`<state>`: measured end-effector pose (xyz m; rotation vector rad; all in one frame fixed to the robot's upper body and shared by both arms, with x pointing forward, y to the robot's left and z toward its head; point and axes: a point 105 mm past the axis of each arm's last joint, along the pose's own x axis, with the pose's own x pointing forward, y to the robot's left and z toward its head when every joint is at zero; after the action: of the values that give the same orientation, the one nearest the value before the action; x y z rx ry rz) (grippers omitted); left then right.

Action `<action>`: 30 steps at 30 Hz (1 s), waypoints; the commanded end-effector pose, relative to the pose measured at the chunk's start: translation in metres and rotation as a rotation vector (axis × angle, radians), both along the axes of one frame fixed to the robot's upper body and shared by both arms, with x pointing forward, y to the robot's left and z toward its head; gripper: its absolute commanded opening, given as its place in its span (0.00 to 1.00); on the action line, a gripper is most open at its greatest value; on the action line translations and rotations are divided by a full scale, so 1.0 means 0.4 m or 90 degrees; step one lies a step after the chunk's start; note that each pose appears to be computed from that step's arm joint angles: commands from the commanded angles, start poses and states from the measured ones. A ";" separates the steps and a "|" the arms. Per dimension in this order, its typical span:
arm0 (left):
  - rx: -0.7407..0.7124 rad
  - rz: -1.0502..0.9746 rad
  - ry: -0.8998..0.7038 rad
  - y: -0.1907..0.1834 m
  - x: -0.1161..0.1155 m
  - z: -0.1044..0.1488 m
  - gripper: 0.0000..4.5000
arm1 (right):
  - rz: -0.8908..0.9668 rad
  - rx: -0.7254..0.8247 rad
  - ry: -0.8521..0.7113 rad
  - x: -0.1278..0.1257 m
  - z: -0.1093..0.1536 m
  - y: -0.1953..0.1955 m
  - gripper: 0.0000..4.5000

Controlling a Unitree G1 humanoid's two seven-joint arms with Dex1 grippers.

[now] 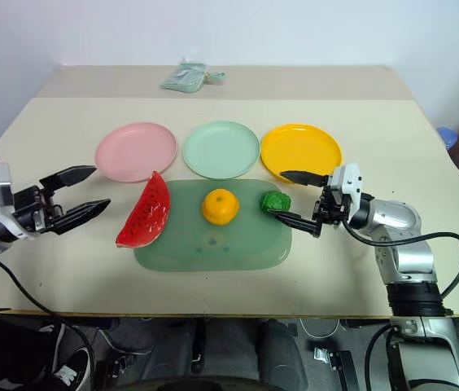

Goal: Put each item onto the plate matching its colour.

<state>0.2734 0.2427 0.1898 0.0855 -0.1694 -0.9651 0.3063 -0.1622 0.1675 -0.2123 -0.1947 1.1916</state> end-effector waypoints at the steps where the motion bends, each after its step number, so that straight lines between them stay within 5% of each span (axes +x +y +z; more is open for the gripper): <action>1: 0.009 -0.002 -0.032 -0.002 -0.006 0.025 1.00 | 0.012 -0.006 -0.024 -0.002 0.020 0.009 0.99; 12: -0.013 0.034 -0.029 0.004 -0.002 0.048 1.00 | 0.007 -0.003 -0.029 0.013 0.019 0.013 0.99; 19: -0.111 0.008 0.034 -0.055 -0.016 0.126 1.00 | 0.006 0.000 -0.038 0.022 0.035 0.015 0.99; 22: -0.084 0.025 0.067 -0.093 -0.010 0.121 1.00 | 0.002 0.010 -0.045 0.025 0.045 0.020 0.99; 27: -0.009 0.163 0.108 -0.114 0.055 0.086 1.00 | -0.002 0.008 -0.045 0.032 0.034 0.020 0.99; 30: -0.039 0.229 0.130 -0.147 0.086 0.088 1.00 | -0.004 0.009 -0.046 0.031 0.034 0.019 0.99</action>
<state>0.3064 0.1917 0.2210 -0.0691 0.0047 -0.6568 0.3192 -0.1553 0.1719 -0.2241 -0.2212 1.1793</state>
